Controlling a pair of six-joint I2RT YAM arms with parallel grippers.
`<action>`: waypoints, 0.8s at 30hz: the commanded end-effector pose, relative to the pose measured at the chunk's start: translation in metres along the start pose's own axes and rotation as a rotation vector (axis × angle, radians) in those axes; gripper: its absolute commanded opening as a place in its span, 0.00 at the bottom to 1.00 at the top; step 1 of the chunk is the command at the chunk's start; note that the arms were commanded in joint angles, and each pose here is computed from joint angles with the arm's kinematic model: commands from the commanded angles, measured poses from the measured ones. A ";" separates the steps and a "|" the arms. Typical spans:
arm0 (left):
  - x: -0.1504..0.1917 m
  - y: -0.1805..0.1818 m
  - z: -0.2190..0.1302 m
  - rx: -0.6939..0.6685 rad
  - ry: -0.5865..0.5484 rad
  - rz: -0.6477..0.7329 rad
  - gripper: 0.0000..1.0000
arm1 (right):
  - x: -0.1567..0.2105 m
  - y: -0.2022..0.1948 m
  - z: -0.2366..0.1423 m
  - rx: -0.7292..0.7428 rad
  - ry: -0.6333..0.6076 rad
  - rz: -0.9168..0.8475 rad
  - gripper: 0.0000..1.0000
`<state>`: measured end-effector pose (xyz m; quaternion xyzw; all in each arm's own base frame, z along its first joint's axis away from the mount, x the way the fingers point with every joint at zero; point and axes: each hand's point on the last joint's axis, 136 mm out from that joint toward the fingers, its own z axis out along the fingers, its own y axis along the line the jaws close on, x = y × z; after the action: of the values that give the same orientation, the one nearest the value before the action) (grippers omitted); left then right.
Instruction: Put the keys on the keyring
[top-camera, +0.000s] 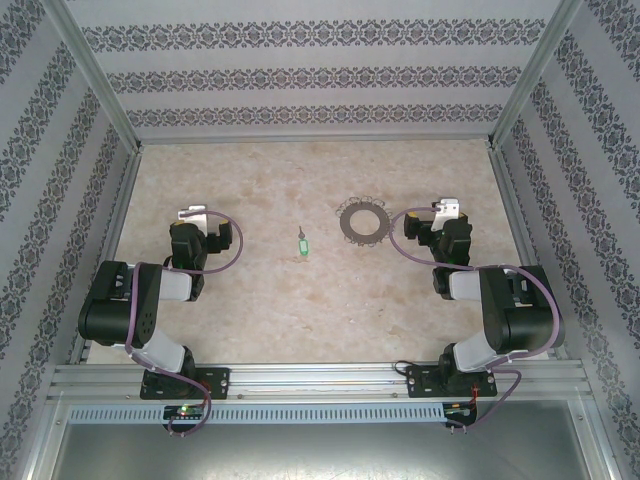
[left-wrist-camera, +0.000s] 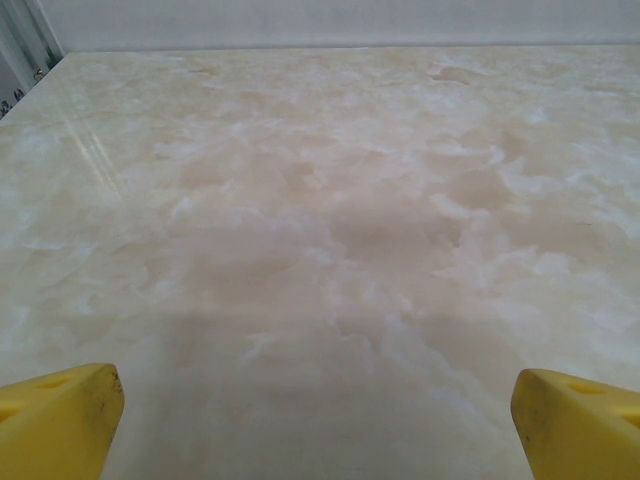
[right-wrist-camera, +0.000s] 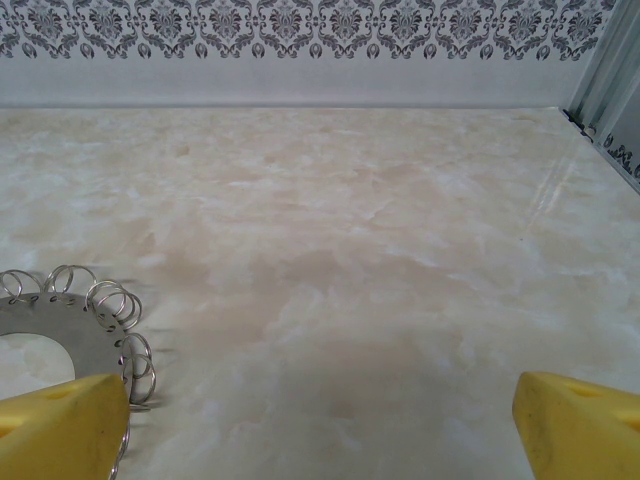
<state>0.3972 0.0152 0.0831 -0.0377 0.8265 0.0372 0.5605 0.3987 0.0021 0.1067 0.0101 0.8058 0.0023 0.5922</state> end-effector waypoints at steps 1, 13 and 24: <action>-0.005 0.001 0.000 0.007 -0.029 0.012 1.00 | 0.000 -0.003 0.000 0.018 -0.012 0.009 0.98; -0.006 -0.007 -0.004 0.058 -0.045 0.027 1.00 | -0.002 -0.009 -0.001 0.063 -0.016 0.016 0.98; -0.016 -0.006 -0.009 0.050 -0.039 0.020 1.00 | -0.011 -0.018 -0.007 0.090 -0.013 0.052 0.98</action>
<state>0.3932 0.0075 0.0860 -0.0163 0.8245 0.0245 0.5651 0.3948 -0.0097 0.1109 0.0410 0.8067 -0.0172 0.5893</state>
